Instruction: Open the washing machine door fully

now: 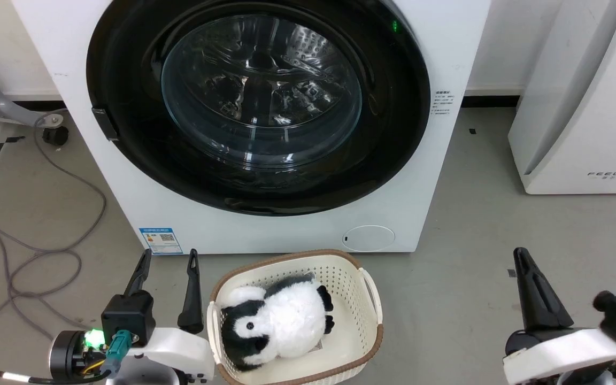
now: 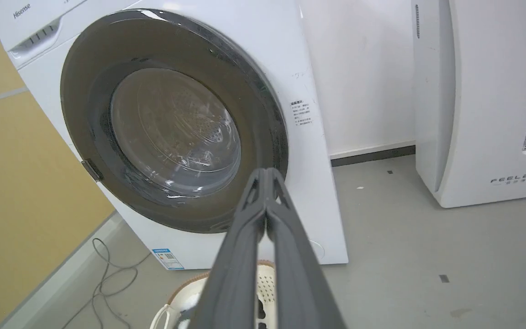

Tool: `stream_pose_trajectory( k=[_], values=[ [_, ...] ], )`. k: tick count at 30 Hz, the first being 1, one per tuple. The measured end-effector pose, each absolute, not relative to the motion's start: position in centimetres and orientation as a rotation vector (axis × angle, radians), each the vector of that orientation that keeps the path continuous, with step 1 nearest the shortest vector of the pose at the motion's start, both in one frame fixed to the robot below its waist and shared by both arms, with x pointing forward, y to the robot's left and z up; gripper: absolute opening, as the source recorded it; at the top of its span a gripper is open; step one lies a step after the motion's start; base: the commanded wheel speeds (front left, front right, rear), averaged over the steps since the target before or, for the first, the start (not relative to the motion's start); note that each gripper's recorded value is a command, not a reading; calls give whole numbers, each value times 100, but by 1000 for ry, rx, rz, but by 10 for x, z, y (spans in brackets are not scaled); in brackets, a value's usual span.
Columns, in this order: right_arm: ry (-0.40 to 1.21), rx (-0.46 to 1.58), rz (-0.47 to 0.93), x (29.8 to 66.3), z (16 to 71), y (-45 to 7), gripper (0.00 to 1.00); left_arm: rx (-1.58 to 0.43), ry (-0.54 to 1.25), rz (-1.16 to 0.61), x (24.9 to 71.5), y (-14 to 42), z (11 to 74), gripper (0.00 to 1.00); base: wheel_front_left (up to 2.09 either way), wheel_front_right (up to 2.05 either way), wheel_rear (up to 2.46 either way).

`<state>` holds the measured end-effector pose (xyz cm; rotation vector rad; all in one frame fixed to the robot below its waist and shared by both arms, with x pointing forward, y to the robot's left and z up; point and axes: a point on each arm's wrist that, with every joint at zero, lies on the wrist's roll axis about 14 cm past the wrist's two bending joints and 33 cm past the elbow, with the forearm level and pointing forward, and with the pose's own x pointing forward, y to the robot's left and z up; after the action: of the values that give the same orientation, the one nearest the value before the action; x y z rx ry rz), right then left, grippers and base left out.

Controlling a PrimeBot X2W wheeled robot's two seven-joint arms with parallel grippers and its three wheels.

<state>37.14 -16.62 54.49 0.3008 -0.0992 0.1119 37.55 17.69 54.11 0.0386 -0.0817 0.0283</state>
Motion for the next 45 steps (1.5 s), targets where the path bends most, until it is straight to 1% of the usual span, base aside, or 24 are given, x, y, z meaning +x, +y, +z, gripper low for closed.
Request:
stream_pose_trajectory(
  k=[10,16,22,30,35,45],
  values=[
    [-110,685,90,374,542,-171,0,31,-96,39,375,178,542,100,0,0,0],
    [-99,793,68,386,541,-180,0,31,-109,41,377,178,543,100,0,0,0],
    [-86,834,39,405,536,-191,0,32,-114,50,381,180,543,100,0,0,0],
    [-86,893,35,443,539,-199,0,37,-125,75,391,187,543,100,0,0,0],
    [-91,926,36,473,543,-203,0,40,-129,88,400,191,542,100,0,0,0],
    [-55,964,49,539,539,-199,0,46,-115,120,418,200,530,100,0,0,0]
  ],
)
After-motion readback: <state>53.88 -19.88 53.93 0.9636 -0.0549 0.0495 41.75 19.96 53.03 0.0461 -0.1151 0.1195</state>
